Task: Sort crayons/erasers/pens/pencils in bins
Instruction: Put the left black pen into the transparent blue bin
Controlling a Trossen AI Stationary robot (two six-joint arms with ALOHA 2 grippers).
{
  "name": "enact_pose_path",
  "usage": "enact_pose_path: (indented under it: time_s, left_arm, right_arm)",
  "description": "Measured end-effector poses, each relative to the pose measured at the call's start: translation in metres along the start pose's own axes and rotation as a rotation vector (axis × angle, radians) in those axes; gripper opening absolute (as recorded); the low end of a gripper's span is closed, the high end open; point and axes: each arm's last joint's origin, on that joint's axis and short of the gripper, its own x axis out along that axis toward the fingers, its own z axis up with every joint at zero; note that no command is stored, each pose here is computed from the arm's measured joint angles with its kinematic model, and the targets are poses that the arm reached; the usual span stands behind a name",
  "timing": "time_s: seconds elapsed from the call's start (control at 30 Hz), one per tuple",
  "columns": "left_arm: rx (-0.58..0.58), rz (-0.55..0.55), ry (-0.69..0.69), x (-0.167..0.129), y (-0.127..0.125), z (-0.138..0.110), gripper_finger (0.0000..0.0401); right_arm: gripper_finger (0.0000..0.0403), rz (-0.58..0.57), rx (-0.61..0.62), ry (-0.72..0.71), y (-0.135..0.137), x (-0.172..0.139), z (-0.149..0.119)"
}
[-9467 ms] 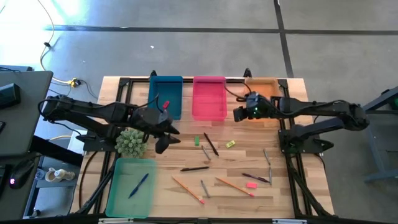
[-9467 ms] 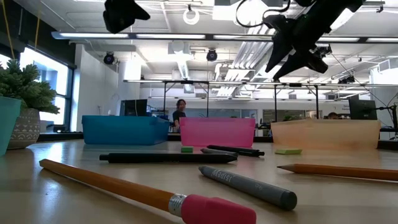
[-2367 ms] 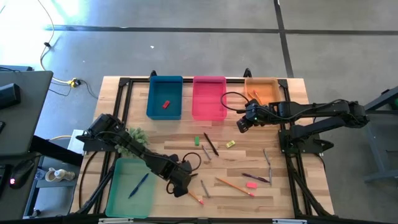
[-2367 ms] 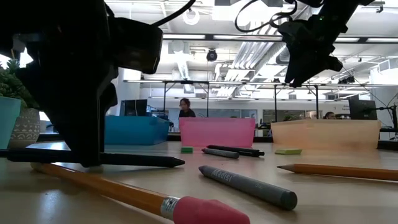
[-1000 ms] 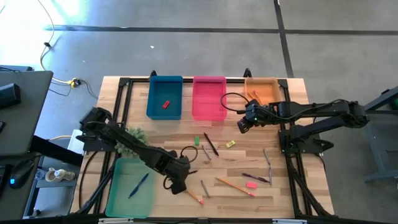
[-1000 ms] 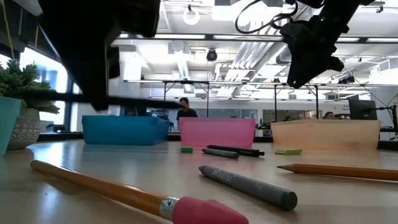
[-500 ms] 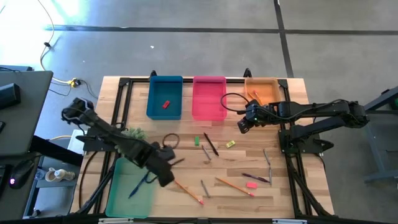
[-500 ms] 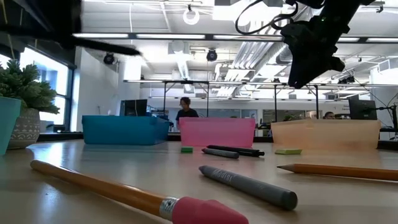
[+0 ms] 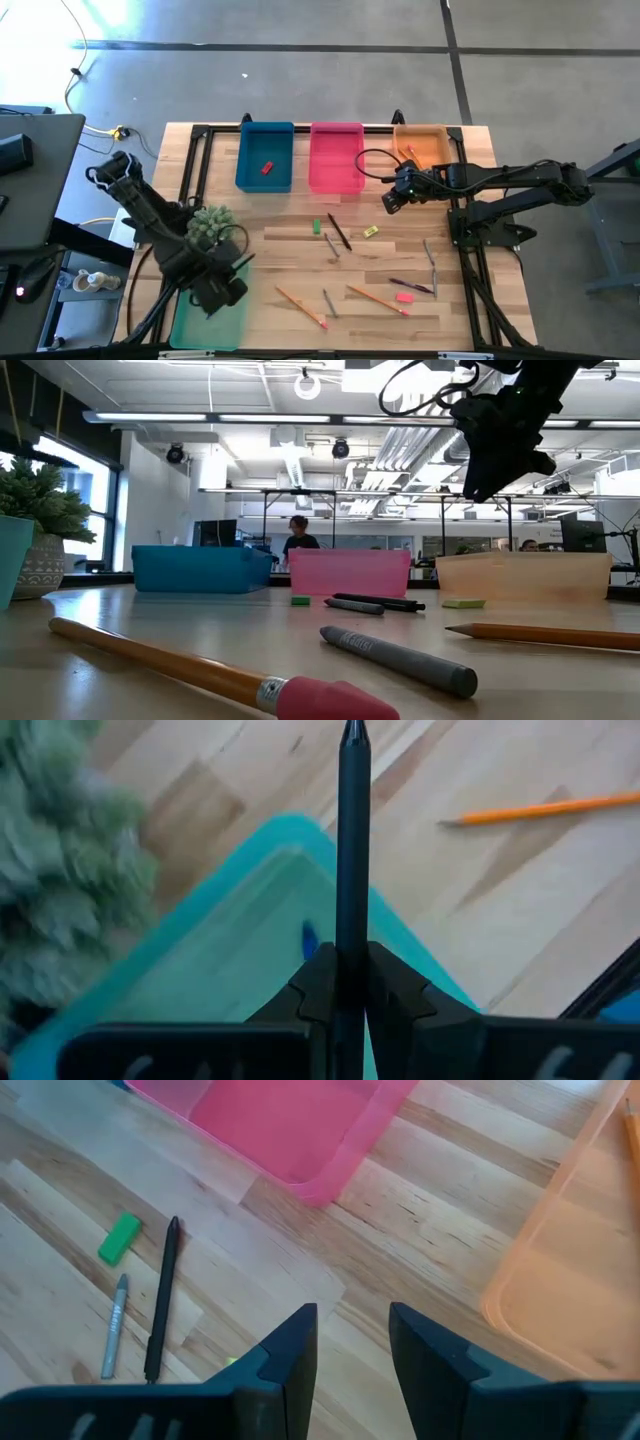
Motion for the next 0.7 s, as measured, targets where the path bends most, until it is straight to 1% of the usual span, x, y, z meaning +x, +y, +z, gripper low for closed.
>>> enact_pose_path:
  time_s: [0.07,0.27,0.37,0.57,0.7]
  left_arm:
    - [-0.031,0.016,0.001,0.001,0.005,-0.011,0.002]
    - [-0.13,0.01,0.014,0.009,0.015,-0.039,0.0021]
    - [-0.157,0.017,0.04,0.013,0.02,-0.05,0.0021]
    - [-0.201,0.023,0.073,0.024,0.031,-0.066,0.0021]
    - [-0.219,0.024,0.095,0.033,0.036,-0.072,0.0021]
  right_arm:
    - [0.0118,0.0,0.009,0.0,0.0,0.0,0.0]
    - [0.0118,0.0,0.024,0.0,0.0,0.0,0.0]
    - [0.0118,0.0,0.025,0.0,0.0,0.0,0.0]
    - [0.0118,0.0,0.042,0.0,0.0,0.0,0.0]
    - [0.0118,0.003,0.075,0.004,0.0,0.0,0.0]
